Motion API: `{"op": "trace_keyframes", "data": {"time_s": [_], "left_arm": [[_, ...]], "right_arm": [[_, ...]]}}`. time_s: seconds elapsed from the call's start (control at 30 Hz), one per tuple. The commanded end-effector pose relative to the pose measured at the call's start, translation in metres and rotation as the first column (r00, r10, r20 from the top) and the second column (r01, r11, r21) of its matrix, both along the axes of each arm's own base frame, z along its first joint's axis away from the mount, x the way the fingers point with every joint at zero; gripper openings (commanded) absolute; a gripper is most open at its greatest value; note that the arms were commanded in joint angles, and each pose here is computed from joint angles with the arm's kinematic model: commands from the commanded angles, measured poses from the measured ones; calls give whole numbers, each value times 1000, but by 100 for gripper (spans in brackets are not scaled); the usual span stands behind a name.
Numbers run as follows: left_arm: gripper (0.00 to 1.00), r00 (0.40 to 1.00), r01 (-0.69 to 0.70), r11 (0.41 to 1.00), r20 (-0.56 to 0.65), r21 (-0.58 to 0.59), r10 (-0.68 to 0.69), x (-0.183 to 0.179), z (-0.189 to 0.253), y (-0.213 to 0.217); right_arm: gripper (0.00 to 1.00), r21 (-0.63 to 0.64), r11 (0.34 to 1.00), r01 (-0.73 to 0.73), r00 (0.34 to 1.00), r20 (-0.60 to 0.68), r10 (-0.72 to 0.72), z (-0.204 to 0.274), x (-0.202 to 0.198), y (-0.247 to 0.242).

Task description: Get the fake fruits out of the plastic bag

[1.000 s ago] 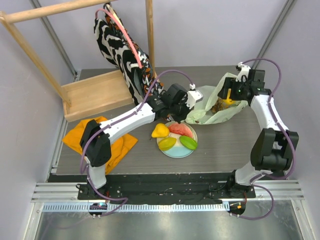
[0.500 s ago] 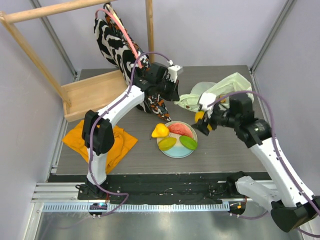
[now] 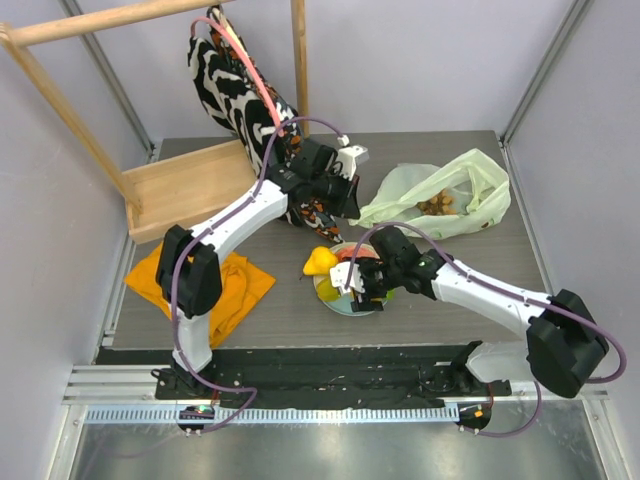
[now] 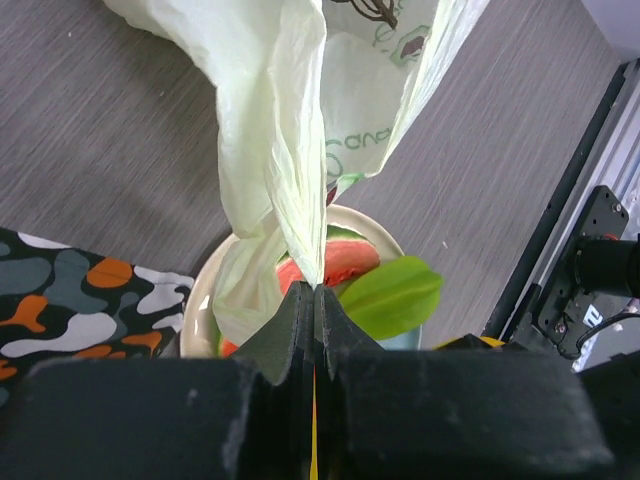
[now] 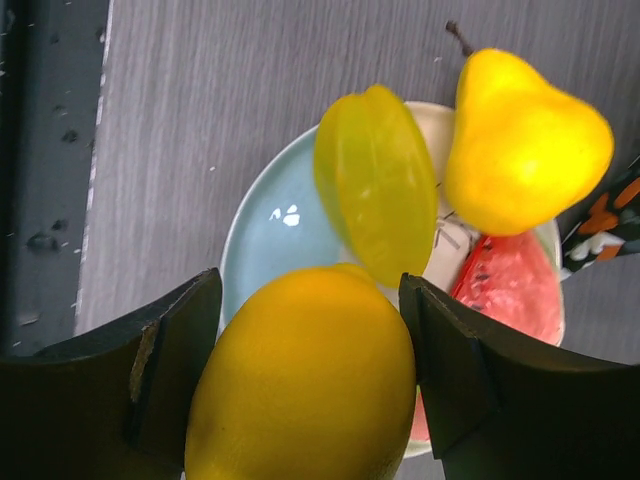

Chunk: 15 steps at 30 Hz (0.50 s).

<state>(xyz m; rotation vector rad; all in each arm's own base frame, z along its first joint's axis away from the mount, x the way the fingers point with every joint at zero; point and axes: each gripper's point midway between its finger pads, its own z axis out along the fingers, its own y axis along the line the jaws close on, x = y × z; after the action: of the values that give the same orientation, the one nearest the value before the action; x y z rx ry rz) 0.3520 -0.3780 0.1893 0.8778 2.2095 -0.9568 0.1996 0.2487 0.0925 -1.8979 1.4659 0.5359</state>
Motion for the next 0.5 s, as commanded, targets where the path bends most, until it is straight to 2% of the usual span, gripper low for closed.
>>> {"op": "trace_keyframes", "data": {"time_s": [0.0,0.13,0.17,0.23,0.27,0.47], "left_arm": [[0,994,19,999,108,-48,-14,-7,44,8],[0,994,27,999,111,-46,-22,-9,44,9],[0,993,25,999,114,-46,-20,-9,45,10],[0,993,29,999,118,-44,-24,-9,45,9],[0,993,30,999,118,-43,-25,-8,45,9],[0,994,46,997,105,-56,-40,-12,47,3]], "right_arm": [[32,54,997,-57,992,112,51,3,15,20],[47,43,997,-68,992,113,63,-11,11,17],[58,45,996,-73,992,106,68,-14,8,16],[93,51,996,-78,992,101,72,-14,6,16],[100,56,996,-71,992,108,65,-10,7,16],[100,118,991,69,982,166,-88,46,29,15]]}}
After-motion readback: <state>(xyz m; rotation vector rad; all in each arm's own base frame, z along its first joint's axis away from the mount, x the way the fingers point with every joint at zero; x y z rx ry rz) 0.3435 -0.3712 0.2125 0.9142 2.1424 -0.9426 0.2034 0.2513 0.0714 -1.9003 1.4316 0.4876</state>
